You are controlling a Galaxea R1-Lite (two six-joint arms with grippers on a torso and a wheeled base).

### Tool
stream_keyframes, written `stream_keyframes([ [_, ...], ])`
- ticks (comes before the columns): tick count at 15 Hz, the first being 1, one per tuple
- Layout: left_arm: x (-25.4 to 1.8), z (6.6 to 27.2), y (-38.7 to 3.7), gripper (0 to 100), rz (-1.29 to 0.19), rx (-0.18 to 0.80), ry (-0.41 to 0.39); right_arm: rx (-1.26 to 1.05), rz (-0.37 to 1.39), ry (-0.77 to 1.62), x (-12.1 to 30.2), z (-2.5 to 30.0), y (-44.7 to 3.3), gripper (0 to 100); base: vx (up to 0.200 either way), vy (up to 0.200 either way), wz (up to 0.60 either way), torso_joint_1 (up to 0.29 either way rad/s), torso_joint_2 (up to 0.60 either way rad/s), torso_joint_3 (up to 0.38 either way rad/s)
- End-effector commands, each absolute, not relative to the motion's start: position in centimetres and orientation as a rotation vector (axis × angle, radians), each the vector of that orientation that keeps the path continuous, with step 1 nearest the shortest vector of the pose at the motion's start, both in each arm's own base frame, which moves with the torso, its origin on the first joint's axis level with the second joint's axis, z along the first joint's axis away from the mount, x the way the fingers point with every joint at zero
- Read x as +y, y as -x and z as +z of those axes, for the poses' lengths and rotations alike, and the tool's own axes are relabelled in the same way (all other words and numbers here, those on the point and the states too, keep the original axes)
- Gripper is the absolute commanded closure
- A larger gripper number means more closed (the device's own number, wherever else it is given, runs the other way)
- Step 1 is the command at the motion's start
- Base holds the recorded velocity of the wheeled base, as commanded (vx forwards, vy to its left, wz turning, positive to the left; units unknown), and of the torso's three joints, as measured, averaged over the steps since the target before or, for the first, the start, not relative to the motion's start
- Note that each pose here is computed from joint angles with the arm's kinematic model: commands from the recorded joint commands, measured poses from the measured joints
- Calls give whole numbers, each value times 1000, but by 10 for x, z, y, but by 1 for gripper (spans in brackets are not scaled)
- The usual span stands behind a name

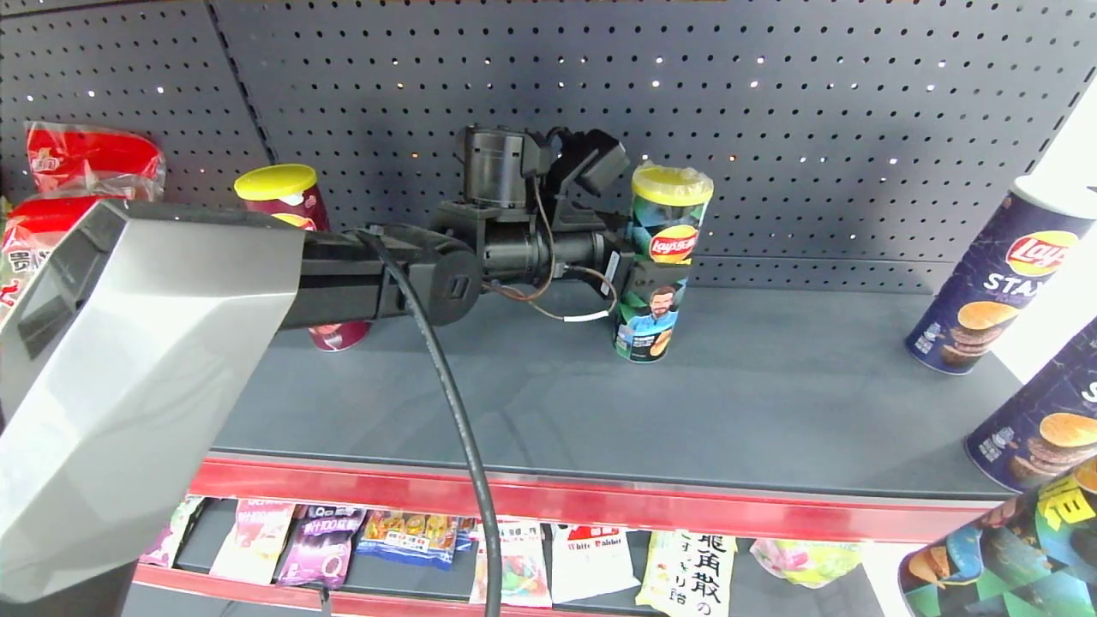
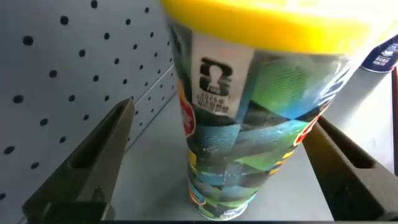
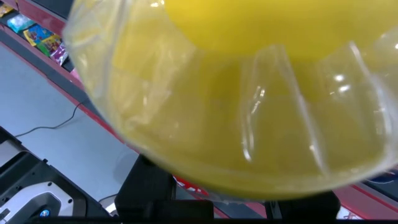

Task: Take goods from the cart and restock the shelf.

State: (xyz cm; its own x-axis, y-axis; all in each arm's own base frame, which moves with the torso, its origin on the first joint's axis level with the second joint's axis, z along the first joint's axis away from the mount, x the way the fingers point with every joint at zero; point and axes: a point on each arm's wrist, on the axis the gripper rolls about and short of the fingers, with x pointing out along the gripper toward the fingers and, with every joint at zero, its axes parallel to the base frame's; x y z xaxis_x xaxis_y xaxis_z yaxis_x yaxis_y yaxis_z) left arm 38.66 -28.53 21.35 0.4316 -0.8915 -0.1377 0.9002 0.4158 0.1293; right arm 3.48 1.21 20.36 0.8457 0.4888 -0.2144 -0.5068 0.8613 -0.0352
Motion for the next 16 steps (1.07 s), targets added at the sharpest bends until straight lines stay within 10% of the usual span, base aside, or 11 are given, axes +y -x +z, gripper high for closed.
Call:
stream_keyframes([
  [1,-288,213,-387,100,-1129,47,-194,203,526,92,12,204,-35,100,0,0,0,0,0,0],
  [16,-269,242,-337,100,-1219,90,-155,203,524,92,12,206,-37,100,0,0,0,0,0,0],
])
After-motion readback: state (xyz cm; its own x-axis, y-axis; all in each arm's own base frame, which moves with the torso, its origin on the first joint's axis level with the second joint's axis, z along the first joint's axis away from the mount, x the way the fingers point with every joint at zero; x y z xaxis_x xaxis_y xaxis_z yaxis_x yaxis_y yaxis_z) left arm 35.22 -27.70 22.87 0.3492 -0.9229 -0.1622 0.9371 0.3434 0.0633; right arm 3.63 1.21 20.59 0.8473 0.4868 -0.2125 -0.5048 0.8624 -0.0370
